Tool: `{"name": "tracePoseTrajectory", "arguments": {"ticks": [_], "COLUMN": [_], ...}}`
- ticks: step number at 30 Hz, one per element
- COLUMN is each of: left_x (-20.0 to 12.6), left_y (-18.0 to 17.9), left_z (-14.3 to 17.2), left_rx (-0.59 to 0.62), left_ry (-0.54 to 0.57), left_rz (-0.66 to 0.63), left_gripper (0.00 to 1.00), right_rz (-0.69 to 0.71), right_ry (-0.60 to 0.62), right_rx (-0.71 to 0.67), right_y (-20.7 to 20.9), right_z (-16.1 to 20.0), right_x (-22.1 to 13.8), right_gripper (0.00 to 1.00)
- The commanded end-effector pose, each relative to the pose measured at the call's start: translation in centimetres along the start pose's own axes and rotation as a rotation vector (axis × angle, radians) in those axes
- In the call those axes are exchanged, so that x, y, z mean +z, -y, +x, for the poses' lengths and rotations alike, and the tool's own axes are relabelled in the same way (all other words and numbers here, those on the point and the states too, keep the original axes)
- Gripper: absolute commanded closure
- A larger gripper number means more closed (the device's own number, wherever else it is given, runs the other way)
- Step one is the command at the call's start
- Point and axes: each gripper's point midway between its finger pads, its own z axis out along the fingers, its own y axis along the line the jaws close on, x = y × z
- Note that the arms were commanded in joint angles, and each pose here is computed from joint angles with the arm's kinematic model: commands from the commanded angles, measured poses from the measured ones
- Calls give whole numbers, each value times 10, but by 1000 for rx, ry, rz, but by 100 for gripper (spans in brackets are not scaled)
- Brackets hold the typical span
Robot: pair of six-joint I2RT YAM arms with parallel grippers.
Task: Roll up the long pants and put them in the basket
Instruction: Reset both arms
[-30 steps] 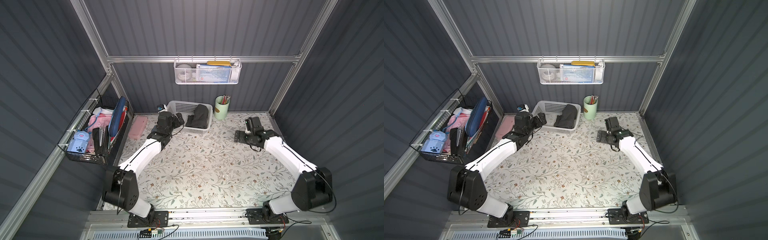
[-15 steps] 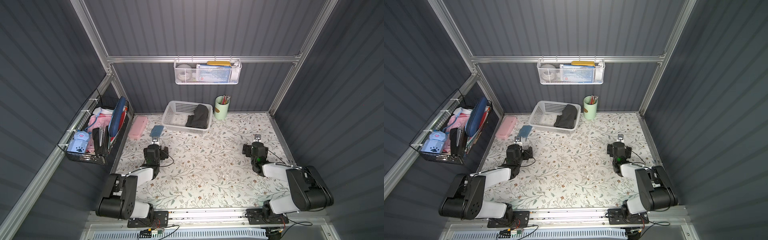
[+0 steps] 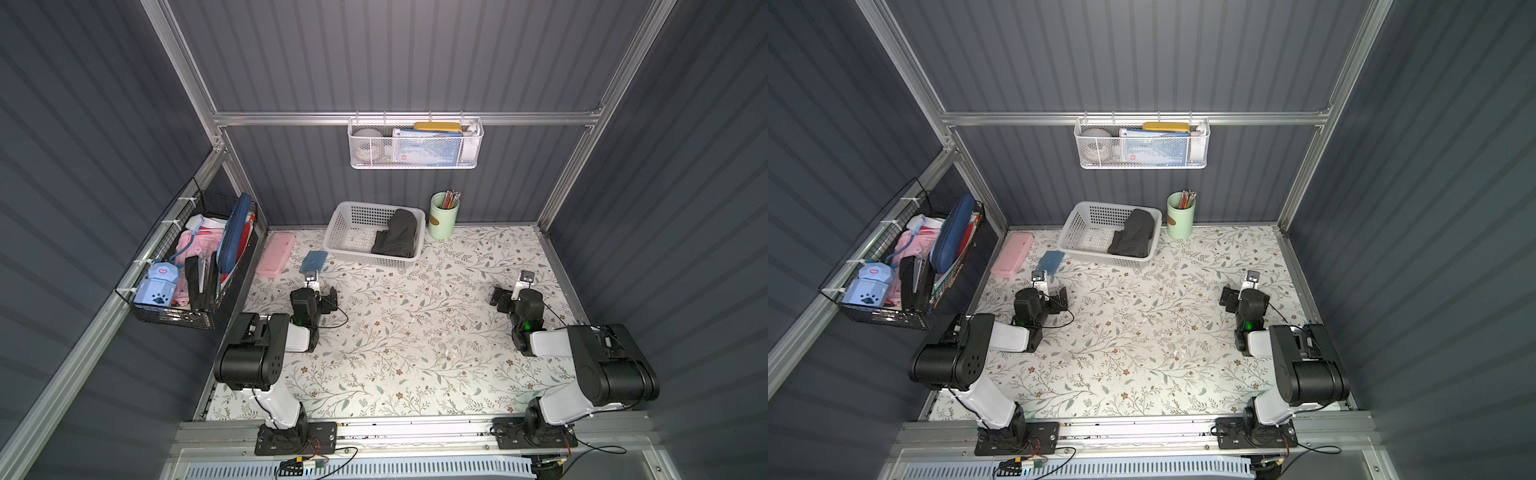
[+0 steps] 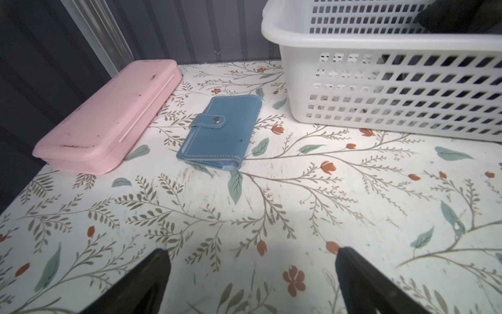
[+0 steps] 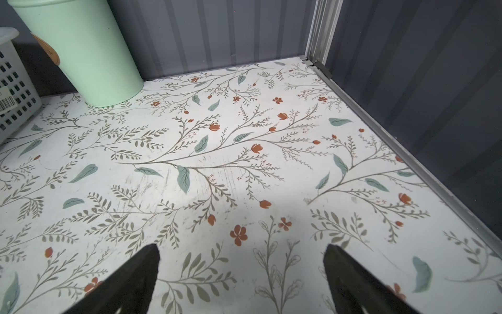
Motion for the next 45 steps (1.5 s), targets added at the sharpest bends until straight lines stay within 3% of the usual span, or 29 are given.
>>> {"name": "tracePoseTrajectory", "arguments": {"ticks": [1,11,13,14,15,16,17,18,19,20,22,25,27,29,31,36,45], "left_x": [3,0,-29,-35,-28,-17,-10,2,-2,-5,-1,-4,-2,-1,-12,-3,-3], "left_y": [5,10,47,39,12,-23,-30,-1,11,15,-2,12,-8,14,33,21,14], "left_z": [-14,-16,-17,-19,-24,-19,-12,-15,-10,-13,-11,-9,-8,-6,-11,-7,-6], "left_rx": [3,23,130,104,21,-83,-100,-11,31,27,-20,19,-38,40,81,39,22], "left_ry": [34,49,156,205,210,135,58,33,42,66,34,43,28,20,84,28,24], "left_rz": [37,70,289,246,92,-106,-157,2,71,96,1,87,-24,97,210,143,108], "left_gripper": [1,1,1,1,1,1,1,1,1,1,1,1,1,1,1,1,1], "right_rz": [-19,-26,-26,-25,-26,-25,-25,-25,-25,-26,-24,-25,-26,-26,-26,-26,-26], "right_ry": [20,65,66,68,67,65,66,66,66,67,68,66,67,67,67,66,67], "right_rx": [15,18,19,19,19,19,19,18,19,19,19,19,18,19,19,18,19], "right_y": [-4,-4,-4,-4,-4,-4,-4,-4,-4,-4,-4,-4,-4,-4,-5,-4,-4], "right_z": [-11,-13,-14,-14,-14,-13,-14,-14,-13,-13,-14,-13,-14,-13,-13,-13,-13], "right_x": [1,1,1,1,1,1,1,1,1,1,1,1,1,1,1,1,1], "right_gripper": [1,1,1,1,1,1,1,1,1,1,1,1,1,1,1,1,1]}}
